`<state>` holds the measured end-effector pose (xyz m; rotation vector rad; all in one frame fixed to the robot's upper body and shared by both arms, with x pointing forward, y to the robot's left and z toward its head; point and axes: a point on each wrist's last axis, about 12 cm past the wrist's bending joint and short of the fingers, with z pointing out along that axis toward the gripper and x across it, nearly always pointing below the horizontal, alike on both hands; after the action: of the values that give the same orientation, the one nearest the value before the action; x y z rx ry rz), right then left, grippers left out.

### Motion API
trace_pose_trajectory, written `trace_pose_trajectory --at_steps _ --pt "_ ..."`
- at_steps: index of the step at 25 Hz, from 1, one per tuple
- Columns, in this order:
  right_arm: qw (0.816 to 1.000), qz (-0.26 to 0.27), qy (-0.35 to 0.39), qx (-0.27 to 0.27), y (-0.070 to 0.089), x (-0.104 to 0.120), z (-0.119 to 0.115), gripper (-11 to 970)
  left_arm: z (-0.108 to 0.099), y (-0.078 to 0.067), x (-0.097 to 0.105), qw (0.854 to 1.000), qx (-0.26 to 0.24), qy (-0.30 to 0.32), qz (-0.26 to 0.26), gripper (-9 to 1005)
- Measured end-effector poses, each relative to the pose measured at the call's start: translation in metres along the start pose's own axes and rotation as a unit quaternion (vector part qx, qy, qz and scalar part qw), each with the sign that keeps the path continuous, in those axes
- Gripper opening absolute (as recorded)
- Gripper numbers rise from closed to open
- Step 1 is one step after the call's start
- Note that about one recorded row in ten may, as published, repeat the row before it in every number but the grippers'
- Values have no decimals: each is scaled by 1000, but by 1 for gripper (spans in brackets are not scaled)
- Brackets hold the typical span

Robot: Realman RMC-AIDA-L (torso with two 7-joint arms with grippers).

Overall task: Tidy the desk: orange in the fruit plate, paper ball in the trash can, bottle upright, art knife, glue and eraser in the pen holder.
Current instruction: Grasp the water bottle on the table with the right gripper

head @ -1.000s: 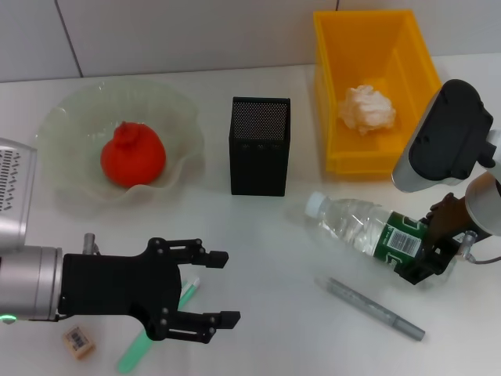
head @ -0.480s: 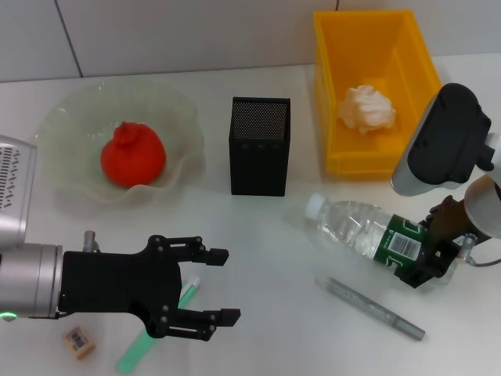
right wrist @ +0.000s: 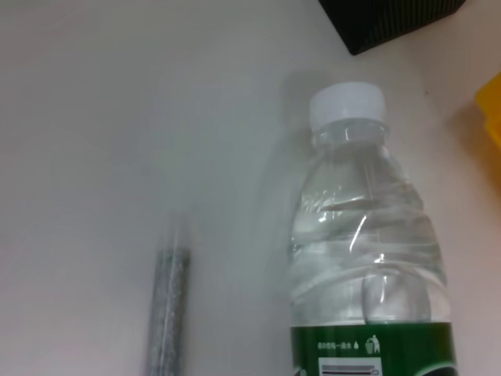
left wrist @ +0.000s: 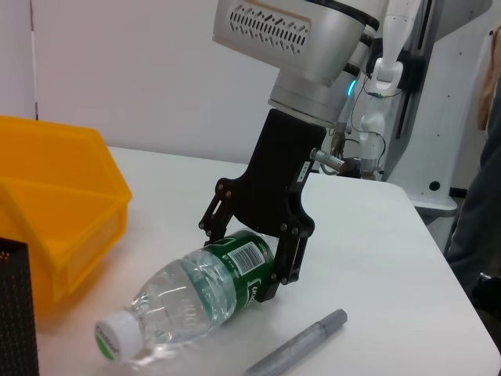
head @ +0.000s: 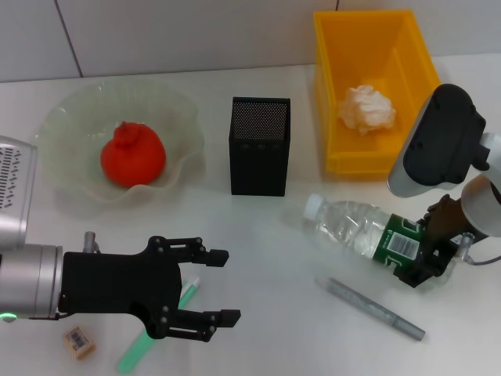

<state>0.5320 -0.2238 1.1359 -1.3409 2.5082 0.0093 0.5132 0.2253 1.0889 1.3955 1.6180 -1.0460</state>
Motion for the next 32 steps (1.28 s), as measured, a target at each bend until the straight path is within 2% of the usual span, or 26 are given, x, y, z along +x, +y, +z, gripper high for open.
trace_pose_trajectory --at_steps 11,21,32 --pt "1000 -4 -5 5 -3 -7 -1 791 0 1 1 1000 -5 2 -1 799" --pt "1000 3 1 -4 0 -1 1 790 -1 1 2 1000 -7 2 -4 799" --pt "1000 -9 -2 -3 0 -7 0 790 1 1 0 1000 -3 2 -2 799"
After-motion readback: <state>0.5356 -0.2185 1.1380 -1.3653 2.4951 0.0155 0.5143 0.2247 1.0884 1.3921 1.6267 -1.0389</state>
